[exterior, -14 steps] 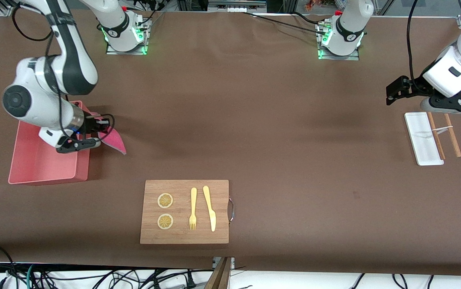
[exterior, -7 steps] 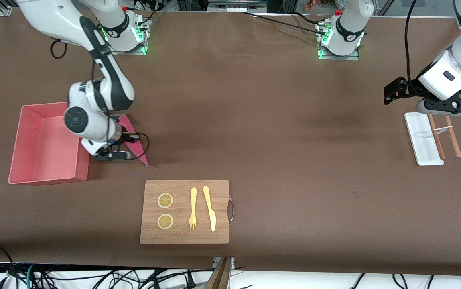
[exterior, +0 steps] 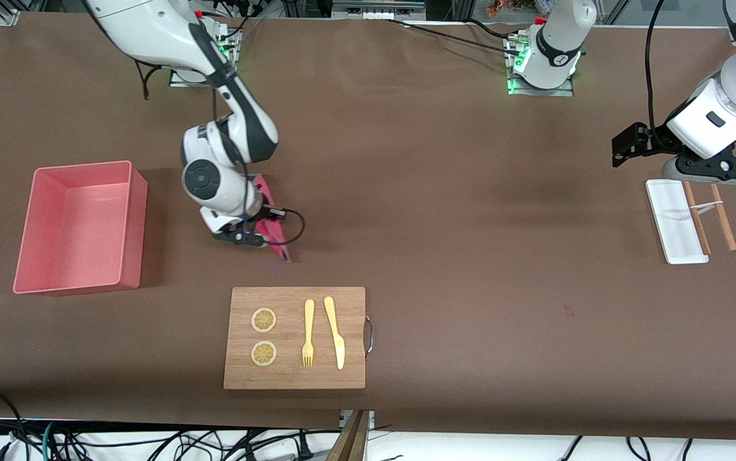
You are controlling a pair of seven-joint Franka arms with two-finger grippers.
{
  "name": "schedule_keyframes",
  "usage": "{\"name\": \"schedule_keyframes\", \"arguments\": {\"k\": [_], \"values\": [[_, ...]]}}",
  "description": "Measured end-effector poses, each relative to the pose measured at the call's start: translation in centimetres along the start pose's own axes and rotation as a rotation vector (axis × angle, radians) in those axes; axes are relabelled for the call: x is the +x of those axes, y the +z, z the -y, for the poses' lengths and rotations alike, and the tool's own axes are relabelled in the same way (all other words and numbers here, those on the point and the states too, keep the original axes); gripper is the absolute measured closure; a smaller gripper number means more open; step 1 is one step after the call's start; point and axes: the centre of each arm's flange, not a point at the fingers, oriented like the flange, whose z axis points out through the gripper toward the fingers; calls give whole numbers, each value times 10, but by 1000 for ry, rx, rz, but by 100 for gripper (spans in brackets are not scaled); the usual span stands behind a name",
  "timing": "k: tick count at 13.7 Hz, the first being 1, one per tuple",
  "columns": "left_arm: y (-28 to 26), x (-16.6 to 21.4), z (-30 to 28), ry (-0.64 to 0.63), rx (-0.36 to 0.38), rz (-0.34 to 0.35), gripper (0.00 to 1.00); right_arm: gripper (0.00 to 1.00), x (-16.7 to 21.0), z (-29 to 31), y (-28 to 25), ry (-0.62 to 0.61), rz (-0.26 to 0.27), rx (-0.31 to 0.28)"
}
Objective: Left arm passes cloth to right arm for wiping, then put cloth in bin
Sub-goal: 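Wipe the cloth across the table toward the cutting board, then wipe the cloth back across the table toward the pink bin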
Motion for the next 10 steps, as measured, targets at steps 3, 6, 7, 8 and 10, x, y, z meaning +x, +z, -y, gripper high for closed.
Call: {"name": "schedule_keyframes", "arguments": {"k": [3,6,7,8,10], "values": [[-1,0,-3,6,0,-4,0,98,-35,68,7,84,-15,36],[-1,0,-4,7,0,-4,0,98,-58,129,2,167,-35,86],[-1,0,-4,7,0,-4,0,98,-62,146,-6,189,-41,108],[-1,0,-4,7,0,-4,0,98,-63,158,-18,209,-34,126],[-1,0,-5,9,0,-4,0,98,-55,170,-48,246,9,149]]}}
